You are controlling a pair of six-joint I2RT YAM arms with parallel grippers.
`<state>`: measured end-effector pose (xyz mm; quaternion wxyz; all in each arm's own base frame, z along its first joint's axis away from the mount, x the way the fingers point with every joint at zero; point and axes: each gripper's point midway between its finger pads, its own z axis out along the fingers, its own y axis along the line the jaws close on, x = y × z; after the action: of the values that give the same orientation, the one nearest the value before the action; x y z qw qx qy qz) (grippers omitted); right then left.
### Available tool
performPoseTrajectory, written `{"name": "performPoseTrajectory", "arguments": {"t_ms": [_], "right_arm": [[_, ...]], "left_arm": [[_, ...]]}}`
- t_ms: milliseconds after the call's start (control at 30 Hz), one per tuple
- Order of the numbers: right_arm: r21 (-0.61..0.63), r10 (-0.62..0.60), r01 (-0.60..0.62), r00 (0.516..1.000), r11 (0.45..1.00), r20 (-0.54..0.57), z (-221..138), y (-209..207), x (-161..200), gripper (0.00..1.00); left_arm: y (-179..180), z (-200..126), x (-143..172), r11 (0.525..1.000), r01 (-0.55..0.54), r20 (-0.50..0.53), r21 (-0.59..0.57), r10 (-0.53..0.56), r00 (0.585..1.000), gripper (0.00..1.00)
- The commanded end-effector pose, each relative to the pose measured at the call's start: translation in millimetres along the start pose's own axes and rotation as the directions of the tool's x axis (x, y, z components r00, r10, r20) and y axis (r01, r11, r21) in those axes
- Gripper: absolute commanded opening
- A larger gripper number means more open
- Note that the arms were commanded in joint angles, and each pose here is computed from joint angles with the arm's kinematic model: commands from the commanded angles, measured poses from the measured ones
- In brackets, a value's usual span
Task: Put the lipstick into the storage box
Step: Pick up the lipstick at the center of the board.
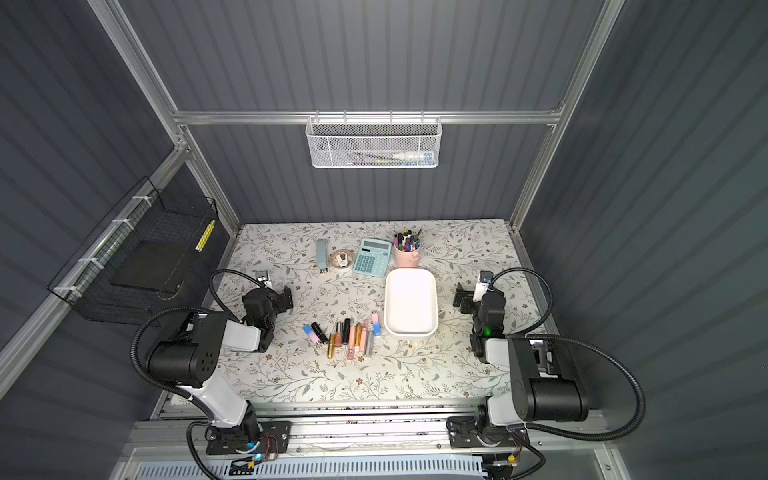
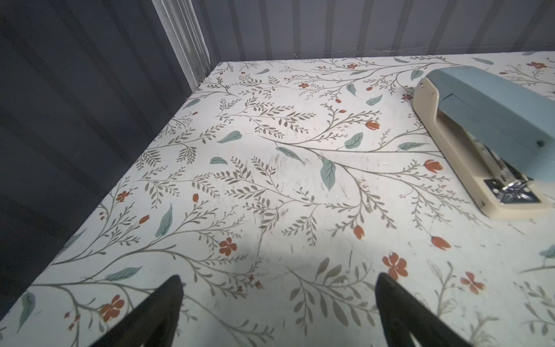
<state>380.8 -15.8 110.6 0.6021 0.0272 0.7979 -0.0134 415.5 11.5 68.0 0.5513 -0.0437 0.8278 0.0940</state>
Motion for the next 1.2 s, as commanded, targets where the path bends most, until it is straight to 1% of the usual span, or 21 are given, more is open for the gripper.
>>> {"name": "performPoseTrajectory", "arguments": {"t_ms": [0, 967, 1167], "right_arm": [[-0.004, 0.001, -0.001, 1.0, 1.0, 0.019, 0.7, 1.0, -7.1, 0.99], [-0.007, 0.002, -0.002, 1.0, 1.0, 0.017, 1.6, 1.0, -7.4, 0.99], [-0.036, 0.015, -0.015, 1.0, 0.999, 0.004, 3.8, 1.3, -7.8, 0.99]], "left_arm": [[-2.1, -1.4, -0.4, 1.0, 0.006, 0.013, 0.009, -0.006, 1.0, 1.0], [-1.7, -1.3, -0.1, 1.0, 0.006, 0.012, 0.009, -0.006, 1.0, 1.0], [-2.1, -1.4, 0.1, 1.0, 0.006, 0.012, 0.01, -0.006, 1.0, 1.0]]}}
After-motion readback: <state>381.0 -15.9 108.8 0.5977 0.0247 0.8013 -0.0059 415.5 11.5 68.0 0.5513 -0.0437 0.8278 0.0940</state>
